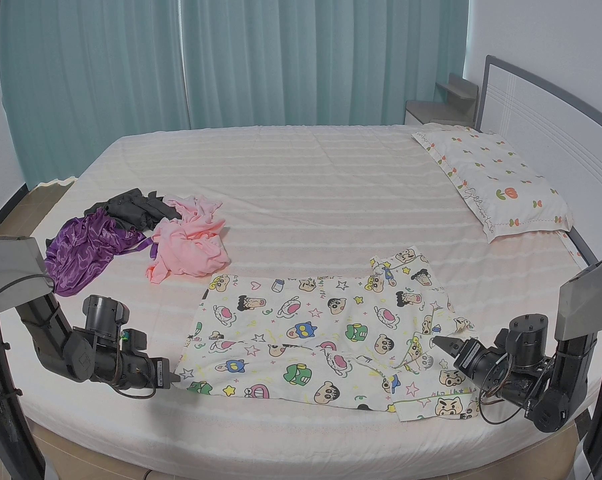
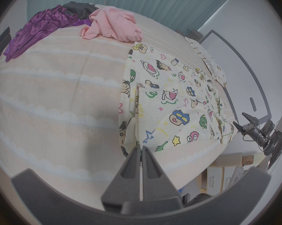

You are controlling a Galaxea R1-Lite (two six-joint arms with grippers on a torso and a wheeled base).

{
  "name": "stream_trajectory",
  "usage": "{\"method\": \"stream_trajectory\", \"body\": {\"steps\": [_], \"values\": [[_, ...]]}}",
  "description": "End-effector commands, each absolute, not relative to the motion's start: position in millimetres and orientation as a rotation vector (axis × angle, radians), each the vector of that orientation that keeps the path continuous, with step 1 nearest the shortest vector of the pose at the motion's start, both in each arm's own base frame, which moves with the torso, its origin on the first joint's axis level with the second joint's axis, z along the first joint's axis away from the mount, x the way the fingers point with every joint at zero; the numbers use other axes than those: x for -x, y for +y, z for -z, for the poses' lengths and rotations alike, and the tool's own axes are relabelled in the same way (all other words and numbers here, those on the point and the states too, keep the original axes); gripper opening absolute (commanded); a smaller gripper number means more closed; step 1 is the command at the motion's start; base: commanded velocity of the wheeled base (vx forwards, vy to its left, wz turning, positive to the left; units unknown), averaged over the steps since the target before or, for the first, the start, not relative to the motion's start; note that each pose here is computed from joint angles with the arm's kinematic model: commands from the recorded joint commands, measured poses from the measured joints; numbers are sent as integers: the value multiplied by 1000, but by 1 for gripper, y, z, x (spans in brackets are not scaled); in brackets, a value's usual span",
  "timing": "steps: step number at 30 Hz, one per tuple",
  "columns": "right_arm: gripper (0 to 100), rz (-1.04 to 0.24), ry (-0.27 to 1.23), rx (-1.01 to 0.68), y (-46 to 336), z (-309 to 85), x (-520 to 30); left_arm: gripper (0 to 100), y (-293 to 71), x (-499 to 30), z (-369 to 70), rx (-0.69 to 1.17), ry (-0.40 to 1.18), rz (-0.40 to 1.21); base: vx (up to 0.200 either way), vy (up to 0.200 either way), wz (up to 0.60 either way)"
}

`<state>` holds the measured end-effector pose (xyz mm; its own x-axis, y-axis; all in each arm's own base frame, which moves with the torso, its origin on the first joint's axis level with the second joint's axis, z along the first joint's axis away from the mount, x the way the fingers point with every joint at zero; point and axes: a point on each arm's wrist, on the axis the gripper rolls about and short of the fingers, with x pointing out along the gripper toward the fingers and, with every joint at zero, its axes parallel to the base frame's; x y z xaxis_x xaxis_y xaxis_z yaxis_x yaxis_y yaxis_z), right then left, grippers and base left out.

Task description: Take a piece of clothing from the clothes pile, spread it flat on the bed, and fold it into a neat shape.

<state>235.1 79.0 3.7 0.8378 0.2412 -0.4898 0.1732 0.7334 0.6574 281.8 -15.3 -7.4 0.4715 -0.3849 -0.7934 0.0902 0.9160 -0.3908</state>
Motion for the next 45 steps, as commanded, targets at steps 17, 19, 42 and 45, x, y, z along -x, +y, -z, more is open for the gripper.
{"method": "stream_trajectory", "body": {"steps": [17, 19, 42, 45], "values": [[100, -50, 585, -759, 80, -4, -234, 0, -10, -285, 17, 297, 1084, 293, 0, 0, 0], [100, -49, 586, -758, 80, -4, -234, 0, -10, -285, 21, 297, 1098, 293, 0, 0, 0], [100, -48, 589, -757, 80, -3, -234, 100, -15, -282, -37, 489, 931, 276, 0, 0, 0], [100, -47, 587, -757, 81, -3, -235, 100, -16, -282, -41, 522, 914, 268, 133, 0, 0]]}}
